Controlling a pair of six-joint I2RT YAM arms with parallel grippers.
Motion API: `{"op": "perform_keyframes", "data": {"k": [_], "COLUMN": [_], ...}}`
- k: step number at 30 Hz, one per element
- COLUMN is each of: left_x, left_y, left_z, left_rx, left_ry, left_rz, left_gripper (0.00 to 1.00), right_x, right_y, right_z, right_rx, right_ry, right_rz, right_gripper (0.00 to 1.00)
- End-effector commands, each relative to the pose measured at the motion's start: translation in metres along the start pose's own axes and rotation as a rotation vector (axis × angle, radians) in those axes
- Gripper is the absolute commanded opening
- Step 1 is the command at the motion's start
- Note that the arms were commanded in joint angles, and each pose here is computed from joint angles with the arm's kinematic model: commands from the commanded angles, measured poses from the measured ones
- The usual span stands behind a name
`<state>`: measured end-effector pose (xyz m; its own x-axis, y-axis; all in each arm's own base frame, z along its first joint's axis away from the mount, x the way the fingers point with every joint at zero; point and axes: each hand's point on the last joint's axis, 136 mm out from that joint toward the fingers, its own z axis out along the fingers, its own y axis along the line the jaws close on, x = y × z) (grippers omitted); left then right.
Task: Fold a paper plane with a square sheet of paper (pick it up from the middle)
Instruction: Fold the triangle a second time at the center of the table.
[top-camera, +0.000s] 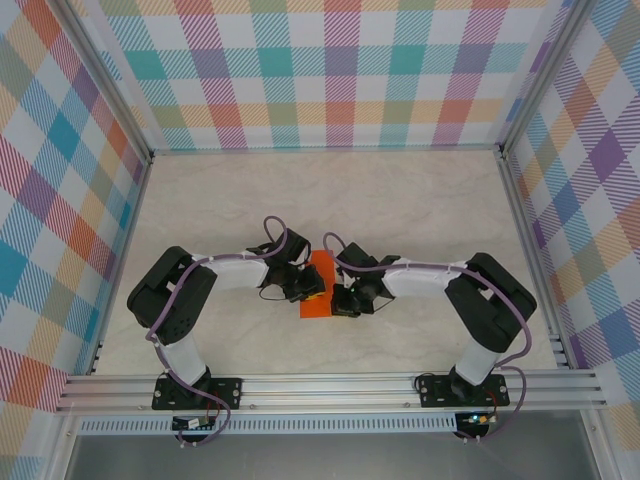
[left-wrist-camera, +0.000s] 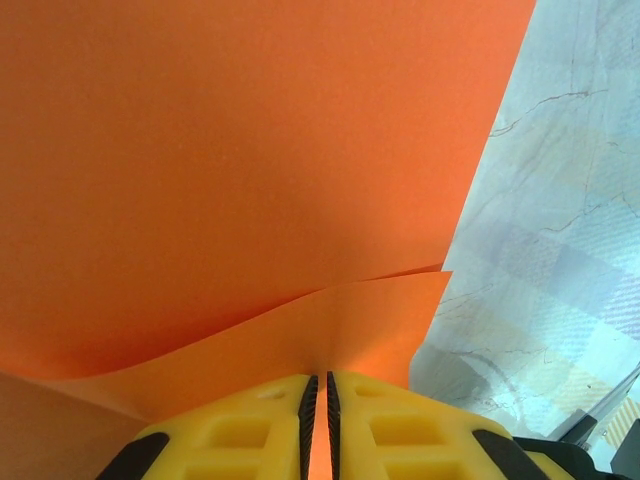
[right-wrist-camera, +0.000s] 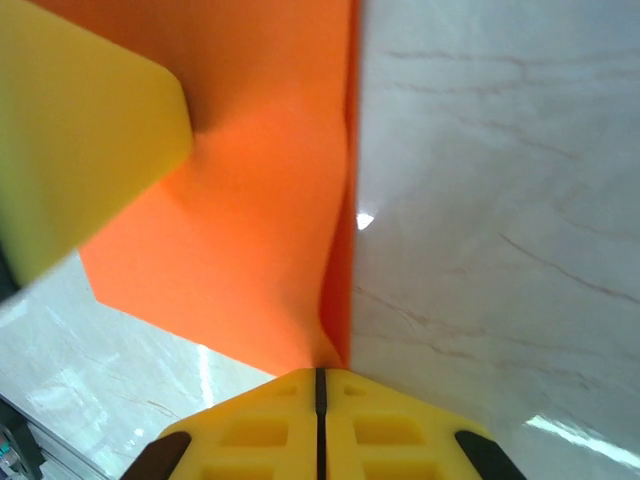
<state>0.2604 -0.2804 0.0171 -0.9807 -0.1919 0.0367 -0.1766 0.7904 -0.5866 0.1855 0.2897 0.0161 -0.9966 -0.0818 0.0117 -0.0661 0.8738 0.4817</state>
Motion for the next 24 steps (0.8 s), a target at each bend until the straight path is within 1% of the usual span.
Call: {"op": "perform_keyframes", "data": {"k": [1, 4, 6, 11, 17, 24], "left_x": [0.005, 0.005, 0.005, 0.006, 0.005, 0.004], "left_y": [0.042, 0.042, 0.041, 0.04, 0.038, 0.037], "left_z": [0.004, 0.004, 0.004, 0.004, 0.004, 0.003], "left_rx": [-0.147, -0.141, -0.136, -0.13, -0.126, -0.127], "left_ry": [-0.01, -0.011, -0.011, -0.009, -0.011, -0.013], "left_rz": [-0.054, -0.055, -0.058, -0.058, -0.057, -0.052], "left_gripper": [0.16, 0.15, 0.15, 0.15, 0.15, 0.15], "right_x": [0.009, -0.001, -0.008, -0.019, -0.017, 0.012], "right_y": [0.0, 0.021, 0.025, 0.03, 0.012, -0.022], "right_z": [-0.015, -0.023, -0.021, -0.007, 0.006, 0.008], "right_rx": [-0.008, -0.1, -0.113, -0.118, -0.053, 0.02], "right_ry": [-0.014, -0.066, -0.084, -0.084, -0.072, -0.017], "right_rz": [-0.004, -0.021, -0.021, -0.013, 0.021, 0.062], "right_gripper": [0.09, 0.09, 0.09, 0.08, 0.08, 0.08]}}
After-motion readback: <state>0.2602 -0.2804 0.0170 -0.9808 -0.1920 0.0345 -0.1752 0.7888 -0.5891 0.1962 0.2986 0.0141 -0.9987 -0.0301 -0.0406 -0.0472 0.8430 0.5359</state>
